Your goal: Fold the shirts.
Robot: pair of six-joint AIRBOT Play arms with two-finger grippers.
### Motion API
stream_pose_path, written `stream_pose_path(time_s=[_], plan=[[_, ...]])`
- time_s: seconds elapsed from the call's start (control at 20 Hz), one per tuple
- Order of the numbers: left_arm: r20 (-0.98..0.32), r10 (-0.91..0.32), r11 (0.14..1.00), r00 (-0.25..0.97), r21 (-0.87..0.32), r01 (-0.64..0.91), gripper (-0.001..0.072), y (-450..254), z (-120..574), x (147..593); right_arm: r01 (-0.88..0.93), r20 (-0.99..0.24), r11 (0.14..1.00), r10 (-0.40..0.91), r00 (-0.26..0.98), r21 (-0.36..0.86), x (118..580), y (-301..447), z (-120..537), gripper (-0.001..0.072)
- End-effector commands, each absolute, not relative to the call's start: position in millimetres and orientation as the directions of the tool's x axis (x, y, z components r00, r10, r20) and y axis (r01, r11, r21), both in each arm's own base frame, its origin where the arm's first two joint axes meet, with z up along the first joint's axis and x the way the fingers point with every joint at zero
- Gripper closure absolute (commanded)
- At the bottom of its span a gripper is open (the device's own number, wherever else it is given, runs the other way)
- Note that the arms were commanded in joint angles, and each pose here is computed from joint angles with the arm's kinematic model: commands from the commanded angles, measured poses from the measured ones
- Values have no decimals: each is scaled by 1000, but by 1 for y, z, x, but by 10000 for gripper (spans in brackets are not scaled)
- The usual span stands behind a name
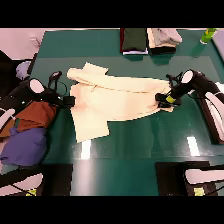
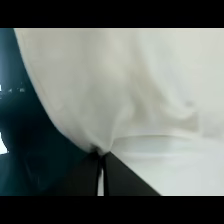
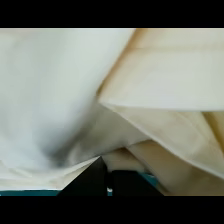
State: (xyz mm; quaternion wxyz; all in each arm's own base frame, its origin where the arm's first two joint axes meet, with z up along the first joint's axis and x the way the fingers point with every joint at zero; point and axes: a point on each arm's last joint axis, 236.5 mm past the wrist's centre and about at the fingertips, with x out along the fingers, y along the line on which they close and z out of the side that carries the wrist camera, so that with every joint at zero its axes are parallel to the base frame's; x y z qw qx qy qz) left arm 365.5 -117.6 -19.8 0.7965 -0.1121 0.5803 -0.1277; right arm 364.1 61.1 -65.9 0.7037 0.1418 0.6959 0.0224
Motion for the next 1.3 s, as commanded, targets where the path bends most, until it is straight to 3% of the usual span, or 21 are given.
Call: stream_pose_path(time_s=[0.0, 0.15, 0.3, 0.5, 0.75, 0.9, 1.0, 1.1, 1.25], plan=[[-834, -310, 951, 457, -272, 147, 683, -110, 50, 388, 60, -970, 981, 170, 177, 183, 384, 48, -17, 692], [-621, -316, 949, 717, -213, 234, 682, -104, 200, 395, -23, -880, 991, 126, 458, 130, 409, 32, 105, 692], [-313, -338, 940, 887, -161, 301, 682, -99, 356, 352, -38, -672, 993, 104, 733, 112, 400, 19, 247, 693], [49, -345, 934, 937, -85, 348, 682, -86, 501, 254, -19, -381, 997, 48, 923, 81, 336, 2, 387, 693], [250, -342, 931, 906, -37, 362, 682, -77, 572, 186, 22, -169, 999, -15, 986, 41, 264, -8, 473, 693], [262, -341, 931, 903, -35, 362, 683, -77, 577, 185, 30, -160, 999, -26, 987, 26, 252, -9, 488, 694], [199, -347, 931, 916, -42, 362, 683, -80, 562, 204, 22, -220, 999, -15, 975, 29, 262, -8, 478, 693], [46, -360, 930, 932, -58, 363, 683, -88, 526, 244, 0, -336, 999, 17, 942, 52, 289, -6, 444, 693], [-326, -368, 929, 871, -100, 355, 682, -102, 425, 322, -24, -563, 992, 90, 822, 124, 342, -2, 355, 693]])
